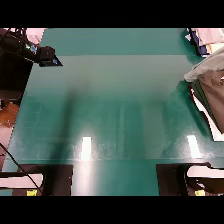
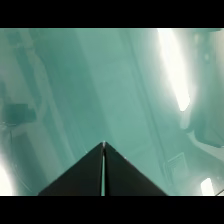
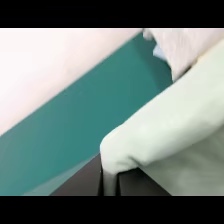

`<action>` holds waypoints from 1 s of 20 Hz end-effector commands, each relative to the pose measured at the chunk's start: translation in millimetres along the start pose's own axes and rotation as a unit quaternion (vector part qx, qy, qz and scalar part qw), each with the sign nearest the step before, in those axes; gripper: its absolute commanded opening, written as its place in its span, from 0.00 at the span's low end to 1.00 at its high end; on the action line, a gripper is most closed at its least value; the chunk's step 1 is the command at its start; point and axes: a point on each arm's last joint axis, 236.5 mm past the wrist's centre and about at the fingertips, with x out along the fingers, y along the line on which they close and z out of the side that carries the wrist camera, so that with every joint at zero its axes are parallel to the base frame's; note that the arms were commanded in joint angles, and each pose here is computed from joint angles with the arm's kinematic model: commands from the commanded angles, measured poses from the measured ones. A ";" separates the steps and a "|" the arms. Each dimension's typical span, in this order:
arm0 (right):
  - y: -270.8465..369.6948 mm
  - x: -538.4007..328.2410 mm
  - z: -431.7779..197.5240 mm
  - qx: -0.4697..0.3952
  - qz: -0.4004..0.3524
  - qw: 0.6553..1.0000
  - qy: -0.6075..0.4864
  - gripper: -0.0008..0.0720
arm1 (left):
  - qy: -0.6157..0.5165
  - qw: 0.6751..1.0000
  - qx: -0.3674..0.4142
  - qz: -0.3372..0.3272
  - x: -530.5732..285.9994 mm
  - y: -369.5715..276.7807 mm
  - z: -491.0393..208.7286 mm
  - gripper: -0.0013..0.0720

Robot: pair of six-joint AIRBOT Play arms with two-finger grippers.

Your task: Fold the shirts.

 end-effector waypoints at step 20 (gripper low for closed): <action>-97.6 -177.4 -49.6 -0.038 -0.269 0.960 0.072 0.04 | 0.018 1.000 0.020 -0.006 3.0 -7.7 -7.9 0.05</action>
